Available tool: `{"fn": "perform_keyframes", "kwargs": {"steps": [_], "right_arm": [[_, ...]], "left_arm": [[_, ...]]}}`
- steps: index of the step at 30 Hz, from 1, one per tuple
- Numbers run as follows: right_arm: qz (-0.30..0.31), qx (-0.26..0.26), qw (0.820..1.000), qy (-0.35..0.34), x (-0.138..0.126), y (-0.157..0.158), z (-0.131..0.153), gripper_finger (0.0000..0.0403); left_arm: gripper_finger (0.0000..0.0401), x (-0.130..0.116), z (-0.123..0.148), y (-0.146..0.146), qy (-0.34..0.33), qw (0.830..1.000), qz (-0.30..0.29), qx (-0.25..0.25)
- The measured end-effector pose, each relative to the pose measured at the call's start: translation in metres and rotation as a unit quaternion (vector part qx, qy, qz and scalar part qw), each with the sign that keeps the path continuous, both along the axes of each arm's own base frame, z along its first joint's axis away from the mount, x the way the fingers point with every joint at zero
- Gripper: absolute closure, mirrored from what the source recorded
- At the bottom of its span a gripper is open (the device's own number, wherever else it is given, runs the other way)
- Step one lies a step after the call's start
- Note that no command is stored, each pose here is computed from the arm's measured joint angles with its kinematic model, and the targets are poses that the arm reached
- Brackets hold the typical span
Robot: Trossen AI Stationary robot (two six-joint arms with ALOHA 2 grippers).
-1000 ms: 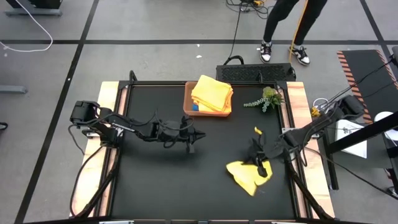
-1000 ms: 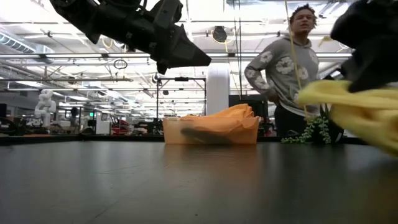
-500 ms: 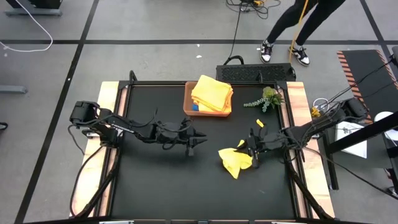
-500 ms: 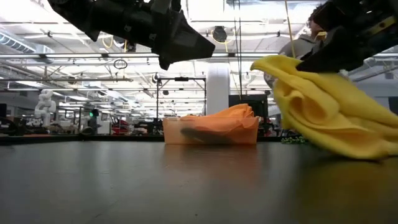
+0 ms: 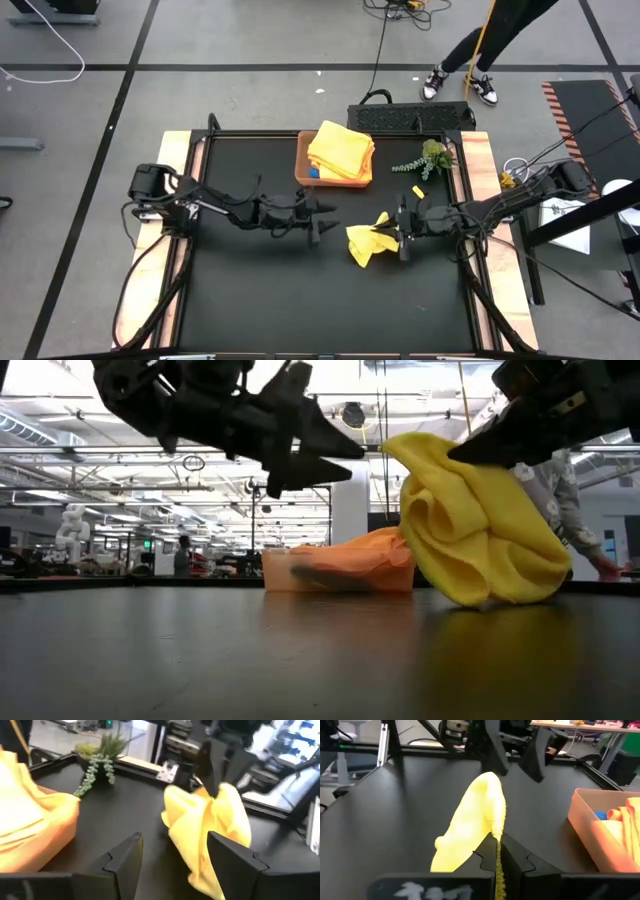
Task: Fold microfiber towels
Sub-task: Fold the yellow microfiber towel
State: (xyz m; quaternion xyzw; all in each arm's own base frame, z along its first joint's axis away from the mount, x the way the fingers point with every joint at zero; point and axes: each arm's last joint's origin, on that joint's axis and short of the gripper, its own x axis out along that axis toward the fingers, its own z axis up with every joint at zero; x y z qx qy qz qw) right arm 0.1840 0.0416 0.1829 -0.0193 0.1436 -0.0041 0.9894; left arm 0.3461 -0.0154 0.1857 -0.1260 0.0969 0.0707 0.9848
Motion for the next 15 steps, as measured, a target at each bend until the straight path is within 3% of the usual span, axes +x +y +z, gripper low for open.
{"fn": "perform_keyframes", "kwargs": {"steps": [11,15], "right_arm": [[-0.001,-0.006,1.000,-0.002,0.0004,-0.0012,0.0004,0.0403],[-0.001,-0.011,1.000,-0.006,0.0006,-0.0012,0.0011,0.0403]], "left_arm": [[0.0176,0.0042,-0.0057,0.0066,-0.014,1.000,0.015,-0.022],[0.0176,0.0050,-0.0023,0.0046,-0.032,0.999,-0.014,-0.035]]}}
